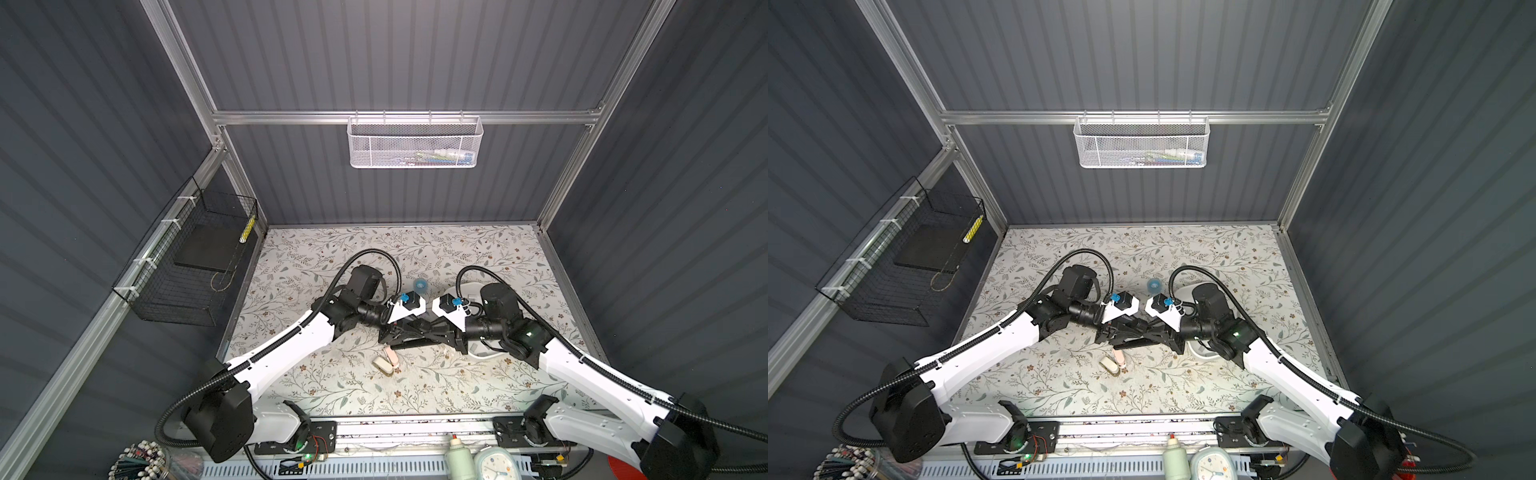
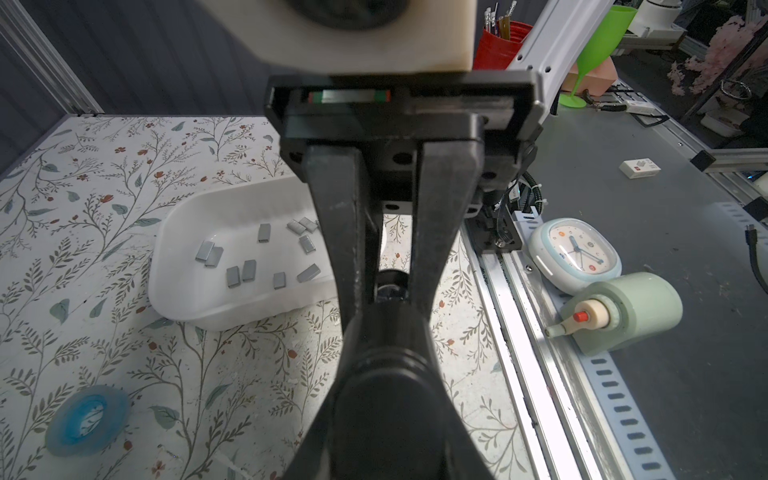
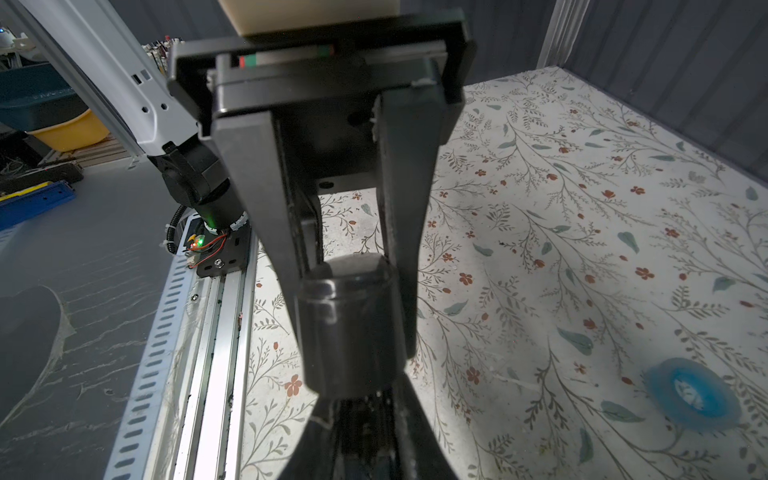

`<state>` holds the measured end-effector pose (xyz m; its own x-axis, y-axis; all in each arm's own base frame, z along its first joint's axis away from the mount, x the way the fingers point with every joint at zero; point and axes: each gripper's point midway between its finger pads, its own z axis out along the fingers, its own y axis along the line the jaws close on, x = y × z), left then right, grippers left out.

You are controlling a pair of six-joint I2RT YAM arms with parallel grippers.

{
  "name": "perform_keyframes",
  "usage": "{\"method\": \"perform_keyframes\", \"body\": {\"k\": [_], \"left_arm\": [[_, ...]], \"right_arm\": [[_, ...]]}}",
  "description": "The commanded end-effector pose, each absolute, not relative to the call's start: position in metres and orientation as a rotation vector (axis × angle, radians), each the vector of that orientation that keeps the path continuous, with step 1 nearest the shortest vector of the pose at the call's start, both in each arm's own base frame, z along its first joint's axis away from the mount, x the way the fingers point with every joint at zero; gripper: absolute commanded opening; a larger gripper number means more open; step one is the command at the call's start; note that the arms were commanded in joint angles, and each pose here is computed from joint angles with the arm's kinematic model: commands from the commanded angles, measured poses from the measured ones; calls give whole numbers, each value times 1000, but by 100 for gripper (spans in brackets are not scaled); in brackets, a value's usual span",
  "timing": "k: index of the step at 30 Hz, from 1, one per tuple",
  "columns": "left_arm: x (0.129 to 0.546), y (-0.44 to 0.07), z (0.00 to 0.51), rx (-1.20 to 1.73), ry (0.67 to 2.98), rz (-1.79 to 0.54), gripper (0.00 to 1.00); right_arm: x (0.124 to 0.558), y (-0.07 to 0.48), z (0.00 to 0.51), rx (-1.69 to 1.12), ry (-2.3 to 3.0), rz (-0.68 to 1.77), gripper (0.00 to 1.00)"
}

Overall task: Load the staples into the stapler
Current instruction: 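Pull the black stapler open flat, drawing the grippers apart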

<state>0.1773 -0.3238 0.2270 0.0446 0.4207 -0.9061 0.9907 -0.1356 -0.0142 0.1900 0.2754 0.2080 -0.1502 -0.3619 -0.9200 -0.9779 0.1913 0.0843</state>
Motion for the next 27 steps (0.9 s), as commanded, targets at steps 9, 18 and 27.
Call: {"method": "perform_keyframes", "body": {"k": [9,18,27], "left_arm": [[161,-321,313,1541,1151,-1107,0],[161,-321,322,1503,1153,-1127,0],[172,-318,326,1440,1180,-1136,0]], "right_arm": [[198,274,193,-1264,1743,942,24],[197,283,195,-1259,1697,982,27],[198,278,199,-1220,1666,956,15]]}}
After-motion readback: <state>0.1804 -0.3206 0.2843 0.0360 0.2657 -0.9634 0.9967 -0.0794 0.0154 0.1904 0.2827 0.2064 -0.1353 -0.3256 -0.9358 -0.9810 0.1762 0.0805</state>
